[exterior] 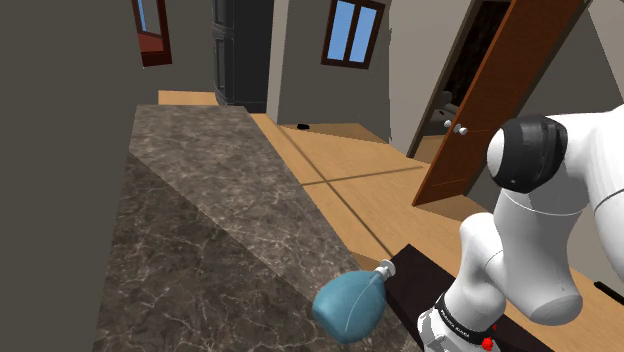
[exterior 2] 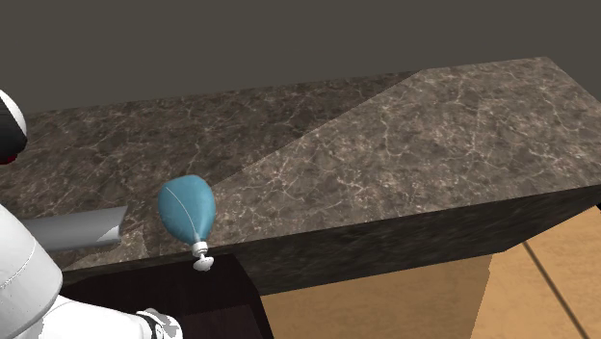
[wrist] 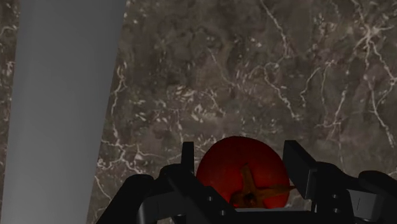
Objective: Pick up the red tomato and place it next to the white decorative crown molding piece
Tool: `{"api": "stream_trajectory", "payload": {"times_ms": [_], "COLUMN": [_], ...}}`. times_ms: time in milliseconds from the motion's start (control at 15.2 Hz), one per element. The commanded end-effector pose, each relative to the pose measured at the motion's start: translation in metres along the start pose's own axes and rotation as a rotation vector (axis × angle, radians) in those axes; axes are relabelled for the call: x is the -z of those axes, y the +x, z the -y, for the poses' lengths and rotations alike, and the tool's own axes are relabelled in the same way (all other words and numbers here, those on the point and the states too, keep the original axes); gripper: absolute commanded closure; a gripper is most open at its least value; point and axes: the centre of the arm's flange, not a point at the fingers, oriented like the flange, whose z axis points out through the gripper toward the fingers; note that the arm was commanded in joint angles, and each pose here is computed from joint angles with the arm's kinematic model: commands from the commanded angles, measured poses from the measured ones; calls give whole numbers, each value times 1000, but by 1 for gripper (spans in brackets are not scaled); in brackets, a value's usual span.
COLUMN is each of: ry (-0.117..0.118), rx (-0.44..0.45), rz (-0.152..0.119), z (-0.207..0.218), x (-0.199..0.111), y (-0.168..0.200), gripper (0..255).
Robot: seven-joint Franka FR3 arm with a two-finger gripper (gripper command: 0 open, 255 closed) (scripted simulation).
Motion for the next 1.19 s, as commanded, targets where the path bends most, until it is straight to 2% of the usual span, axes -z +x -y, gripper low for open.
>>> {"api": "stream_trajectory", "payload": {"times_ms": [0,858,1122], "ry": [1,1,1], "rx": [0,0,0], "rz": [0,0,0], "z": [1,4,5], "x": [-11,-79,-82], "y": [1,7,7], "gripper": [255,255,255]}}
